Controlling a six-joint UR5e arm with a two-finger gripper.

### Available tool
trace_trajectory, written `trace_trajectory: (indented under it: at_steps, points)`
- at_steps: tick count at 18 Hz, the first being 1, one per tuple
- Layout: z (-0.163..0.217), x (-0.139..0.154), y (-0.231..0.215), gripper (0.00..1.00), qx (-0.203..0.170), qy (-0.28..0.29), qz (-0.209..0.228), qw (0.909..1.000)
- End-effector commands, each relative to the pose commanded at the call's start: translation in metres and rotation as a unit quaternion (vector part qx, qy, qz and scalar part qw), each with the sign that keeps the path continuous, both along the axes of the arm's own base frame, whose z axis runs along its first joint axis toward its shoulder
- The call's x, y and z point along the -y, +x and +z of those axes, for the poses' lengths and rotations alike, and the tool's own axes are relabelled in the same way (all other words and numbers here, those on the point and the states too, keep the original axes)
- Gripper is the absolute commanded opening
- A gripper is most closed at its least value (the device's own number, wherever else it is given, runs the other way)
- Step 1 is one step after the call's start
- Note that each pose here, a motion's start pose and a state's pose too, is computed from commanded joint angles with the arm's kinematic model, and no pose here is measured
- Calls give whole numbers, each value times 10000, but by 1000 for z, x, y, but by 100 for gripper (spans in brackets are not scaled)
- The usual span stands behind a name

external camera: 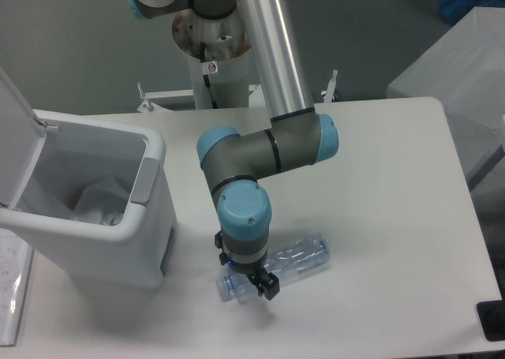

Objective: Place the trash in the trash can
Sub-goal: 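Lower the gripper and close it around the bottle's cap end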

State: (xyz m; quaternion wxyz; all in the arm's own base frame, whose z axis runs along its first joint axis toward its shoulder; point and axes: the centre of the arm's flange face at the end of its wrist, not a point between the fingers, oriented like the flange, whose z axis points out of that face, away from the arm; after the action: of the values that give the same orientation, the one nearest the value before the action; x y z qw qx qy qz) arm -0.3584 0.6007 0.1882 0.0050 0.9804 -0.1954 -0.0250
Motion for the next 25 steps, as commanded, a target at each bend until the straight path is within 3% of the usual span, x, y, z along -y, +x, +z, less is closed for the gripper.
trace_trajectory:
  at_steps: [4,8,11,17,25]
  points:
    - [3,-5,-5,98,-69,32,16,10000]
    - [11,-7,-11,71,-227,14,16,9997]
    - [13,-8,-11,60,-237,26,16,9997]
    - [20,-9,-12,59,-272,78,32,9996]
    - [67,-14,-20,59,-476,449,236,9976]
